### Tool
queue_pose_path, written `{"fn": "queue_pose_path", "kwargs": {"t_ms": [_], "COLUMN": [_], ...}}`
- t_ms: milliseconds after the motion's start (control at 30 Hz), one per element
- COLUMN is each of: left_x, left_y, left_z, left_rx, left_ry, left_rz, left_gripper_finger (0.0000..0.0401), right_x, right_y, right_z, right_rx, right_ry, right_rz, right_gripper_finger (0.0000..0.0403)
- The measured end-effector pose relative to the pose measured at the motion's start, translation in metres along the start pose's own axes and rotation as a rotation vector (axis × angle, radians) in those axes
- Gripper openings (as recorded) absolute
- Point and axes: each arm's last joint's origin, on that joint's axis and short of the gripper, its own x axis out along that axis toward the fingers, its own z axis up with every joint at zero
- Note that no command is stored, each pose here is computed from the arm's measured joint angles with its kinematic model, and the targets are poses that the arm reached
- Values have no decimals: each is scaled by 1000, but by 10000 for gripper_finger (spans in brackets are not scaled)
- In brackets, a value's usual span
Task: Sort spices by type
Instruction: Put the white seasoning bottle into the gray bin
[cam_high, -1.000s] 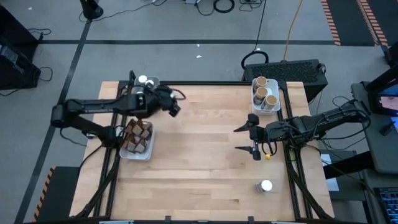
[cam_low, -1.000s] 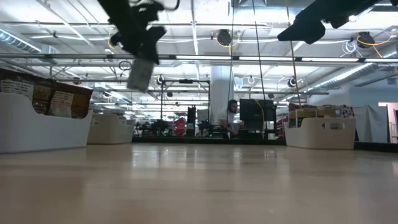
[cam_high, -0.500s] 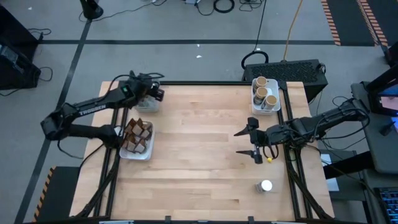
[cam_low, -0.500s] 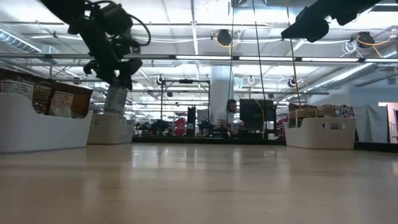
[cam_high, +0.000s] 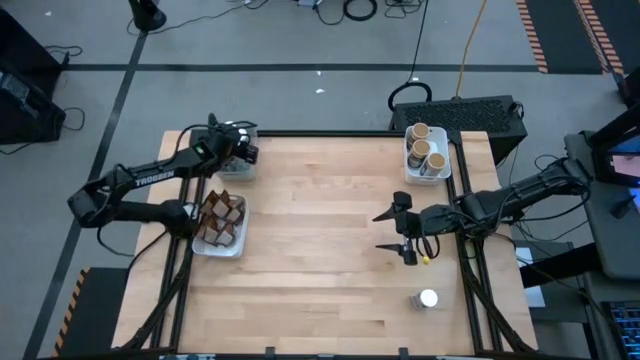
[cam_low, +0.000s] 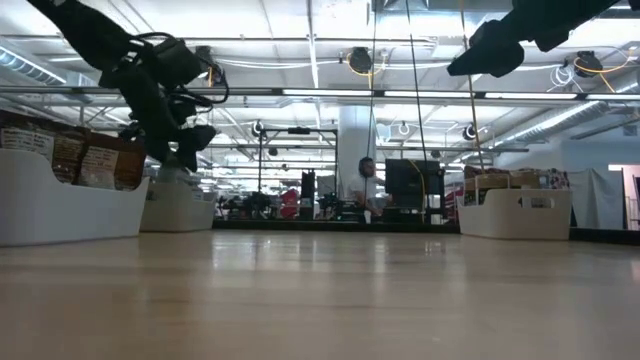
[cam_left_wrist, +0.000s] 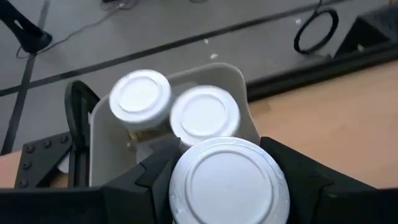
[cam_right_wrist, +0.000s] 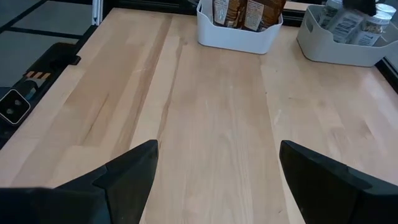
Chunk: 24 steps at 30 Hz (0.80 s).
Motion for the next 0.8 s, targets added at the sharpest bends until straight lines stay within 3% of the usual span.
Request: {"fn": "queue_pose_path", "kwargs": {"t_ms": [333, 800], "left_x": [8, 43], "left_y": [9, -1], "left_z": [6, 0], "left_rx": [-74, -78], "left_ry": [-93, -79], "left_rz": [25, 27], "left_gripper_finger": [202, 202], "right_x": [5, 5], "right_y": [1, 1], "right_z": [-1, 0], "right_rx": [-18, -27], "right_ry": [9, 4], "right_rz": [-1, 0], "right_gripper_finger": [320, 320]}}
